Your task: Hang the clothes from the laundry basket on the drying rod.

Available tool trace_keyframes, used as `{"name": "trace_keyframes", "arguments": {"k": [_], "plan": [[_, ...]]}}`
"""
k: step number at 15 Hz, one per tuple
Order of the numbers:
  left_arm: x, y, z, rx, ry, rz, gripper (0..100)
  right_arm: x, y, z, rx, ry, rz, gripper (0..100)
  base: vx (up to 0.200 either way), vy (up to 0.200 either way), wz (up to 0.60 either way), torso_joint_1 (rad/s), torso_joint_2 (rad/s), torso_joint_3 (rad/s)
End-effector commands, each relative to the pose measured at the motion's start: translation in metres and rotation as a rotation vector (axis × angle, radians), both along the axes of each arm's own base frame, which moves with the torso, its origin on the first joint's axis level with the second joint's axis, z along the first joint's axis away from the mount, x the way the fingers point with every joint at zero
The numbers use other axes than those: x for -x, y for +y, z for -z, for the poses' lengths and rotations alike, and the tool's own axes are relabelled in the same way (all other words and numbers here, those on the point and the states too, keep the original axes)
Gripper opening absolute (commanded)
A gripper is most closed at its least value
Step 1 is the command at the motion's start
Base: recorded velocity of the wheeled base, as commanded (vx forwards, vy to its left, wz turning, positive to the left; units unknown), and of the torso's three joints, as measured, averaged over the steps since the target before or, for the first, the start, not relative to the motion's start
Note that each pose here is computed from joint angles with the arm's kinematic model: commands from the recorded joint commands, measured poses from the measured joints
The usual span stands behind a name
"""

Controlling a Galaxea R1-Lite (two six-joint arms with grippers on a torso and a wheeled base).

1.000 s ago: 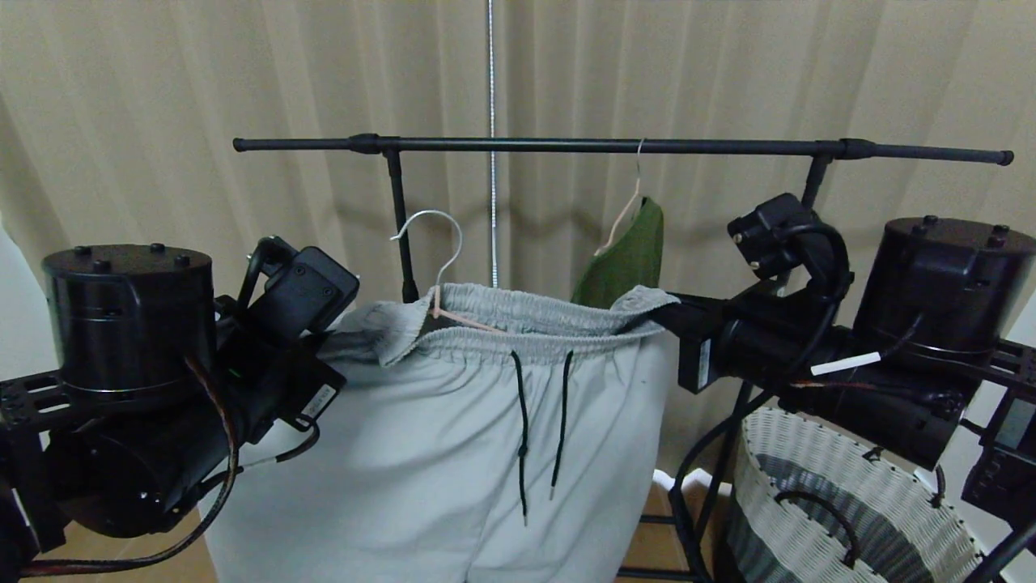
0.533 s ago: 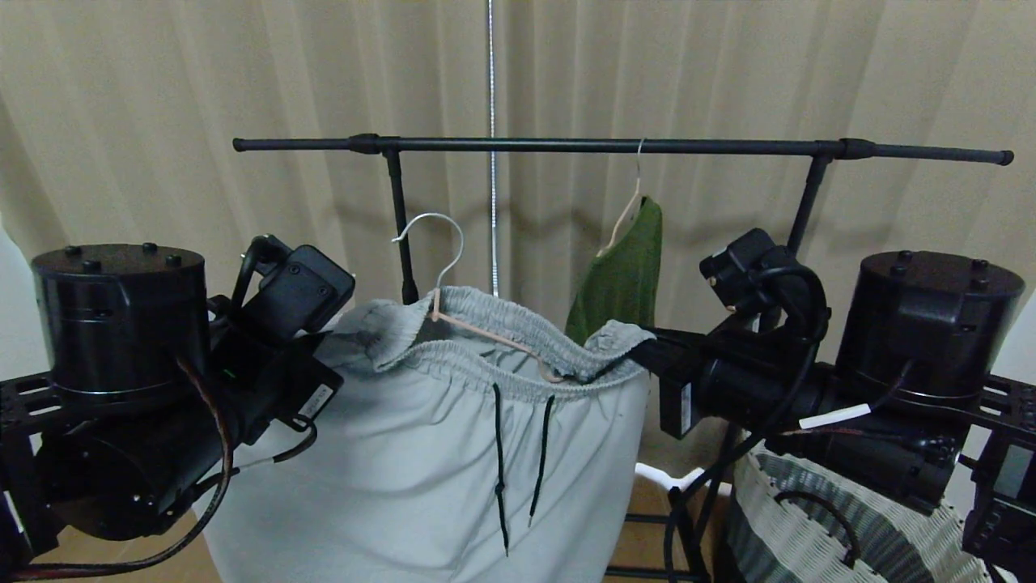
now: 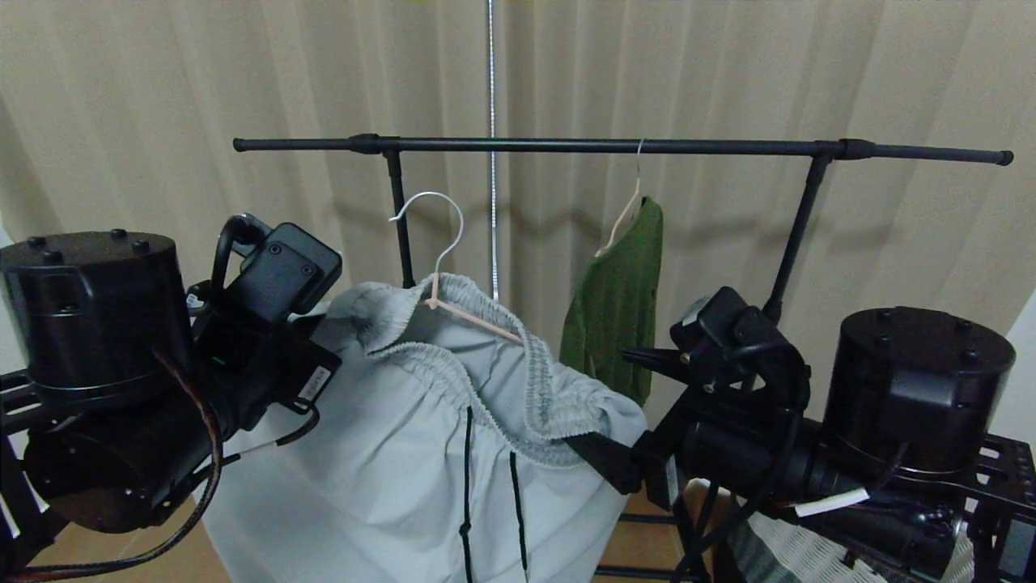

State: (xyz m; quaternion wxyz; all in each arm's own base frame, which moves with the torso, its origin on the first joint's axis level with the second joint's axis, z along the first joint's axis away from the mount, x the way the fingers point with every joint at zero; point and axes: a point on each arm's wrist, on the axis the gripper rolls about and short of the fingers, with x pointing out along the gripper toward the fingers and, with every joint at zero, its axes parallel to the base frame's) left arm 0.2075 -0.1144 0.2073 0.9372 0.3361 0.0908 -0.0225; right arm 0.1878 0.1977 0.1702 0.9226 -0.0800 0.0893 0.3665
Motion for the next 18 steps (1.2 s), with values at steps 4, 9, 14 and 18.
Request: {"name": "trace_keyframes", "arguments": {"k": [4,9,14,18], "plan": [[0.0,-0.002,0.001,0.045,-0.011,0.004,0,-0.015,0.02,0.011,0.055,-0.111,-0.07,100,0.0,0.0,0.0,0.0,0.0,0.0],[-0.009,0.01,-0.001,0.059,-0.039,-0.066,0,-0.018,0.005,0.015,0.075,-0.136,-0.028,100,0.0,0.0,0.0,0.0,0.0,0.0],[-0.007,0.011,-0.003,0.114,-0.056,-0.067,0,0.009,-0.056,0.039,0.062,-0.152,0.086,100,0.0,0.0,0.0,0.0,0.0,0.0],[-0.002,0.013,-0.003,0.153,-0.05,-0.017,0,0.019,-0.087,0.051,0.011,-0.178,0.193,100,0.0,0.0,0.0,0.0,0.0,0.0]]}}
